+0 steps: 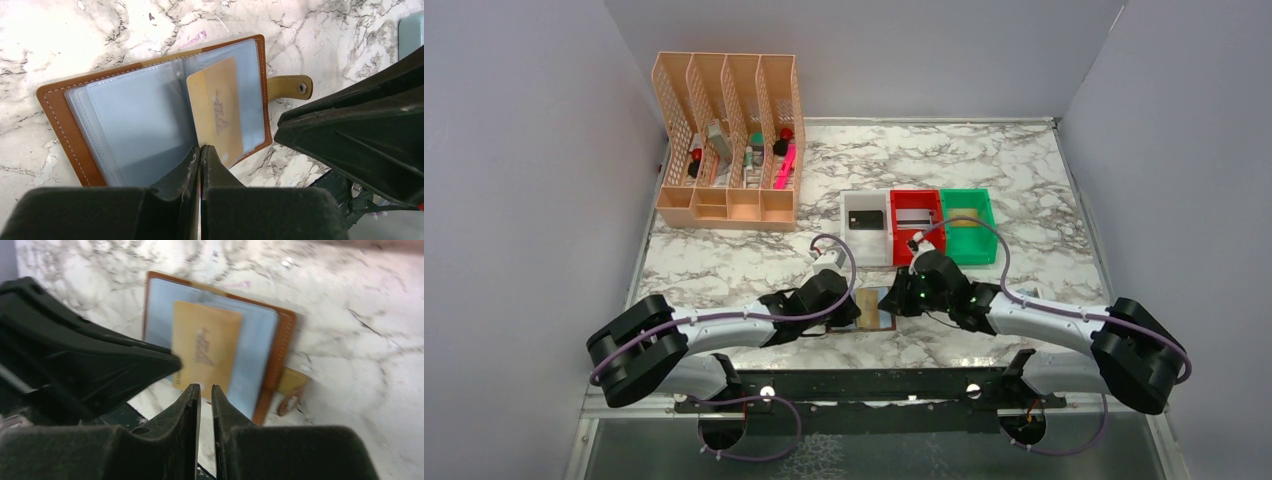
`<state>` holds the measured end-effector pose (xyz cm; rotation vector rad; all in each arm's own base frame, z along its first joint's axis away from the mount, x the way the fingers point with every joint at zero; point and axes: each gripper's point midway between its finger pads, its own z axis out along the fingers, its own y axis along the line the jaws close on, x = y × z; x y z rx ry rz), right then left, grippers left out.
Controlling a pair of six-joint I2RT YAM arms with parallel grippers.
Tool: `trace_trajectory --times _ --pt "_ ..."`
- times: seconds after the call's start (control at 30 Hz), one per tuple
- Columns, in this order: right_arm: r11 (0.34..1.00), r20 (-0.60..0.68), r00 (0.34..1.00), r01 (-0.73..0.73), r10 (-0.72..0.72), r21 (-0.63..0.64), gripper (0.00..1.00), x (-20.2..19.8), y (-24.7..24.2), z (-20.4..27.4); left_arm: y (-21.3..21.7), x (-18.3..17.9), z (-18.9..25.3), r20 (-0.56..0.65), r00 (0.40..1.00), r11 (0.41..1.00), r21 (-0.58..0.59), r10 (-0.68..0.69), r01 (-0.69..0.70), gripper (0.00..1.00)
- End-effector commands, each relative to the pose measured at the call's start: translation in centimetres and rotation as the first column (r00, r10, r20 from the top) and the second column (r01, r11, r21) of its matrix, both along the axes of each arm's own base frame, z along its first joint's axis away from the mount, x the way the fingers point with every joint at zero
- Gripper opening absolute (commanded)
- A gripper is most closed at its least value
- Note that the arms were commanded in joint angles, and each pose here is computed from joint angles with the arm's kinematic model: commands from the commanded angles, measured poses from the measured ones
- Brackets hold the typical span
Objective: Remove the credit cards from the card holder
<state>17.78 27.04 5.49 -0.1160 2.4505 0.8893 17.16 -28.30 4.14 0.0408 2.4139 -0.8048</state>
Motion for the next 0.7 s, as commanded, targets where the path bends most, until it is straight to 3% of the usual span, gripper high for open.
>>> trace_trajectory --times 0.0,0.33,0.43,0.53,0.67 --pt "0.992 0.043 0.993 -0.113 0.110 0.058 0.21 0.1 2.3 2.5 0.0 0.6 0.2 0.022 1.000 1.000 0.028 -0.004 0.003 0.03" --pt "0.985 -0.128 0.992 -0.015 -0.007 -0.173 0.22 0.9 0.7 -4.9 0.3 0.6 0.2 0.019 1.000 0.999 0.035 0.000 -0.001 0.03" --pt "0.984 -0.146 0.989 -0.015 -0.012 -0.178 0.26 0.3 0.2 -5.6 0.9 0.9 0.2 0.035 0.999 0.998 0.065 0.014 -0.016 0.04" --pt "0.986 -0.162 0.987 -0.019 -0.008 -0.163 0.30 -0.3 0.1 -5.9 1.3 1.0 0.0 0.037 0.999 0.996 0.080 0.022 -0.025 0.11" --pt "0.989 -0.183 0.983 -0.013 -0.014 -0.147 0.30 -0.7 0.1 -6.3 -0.1 0.7 0.4 0.028 1.000 1.000 0.012 -0.012 0.012 0.17"
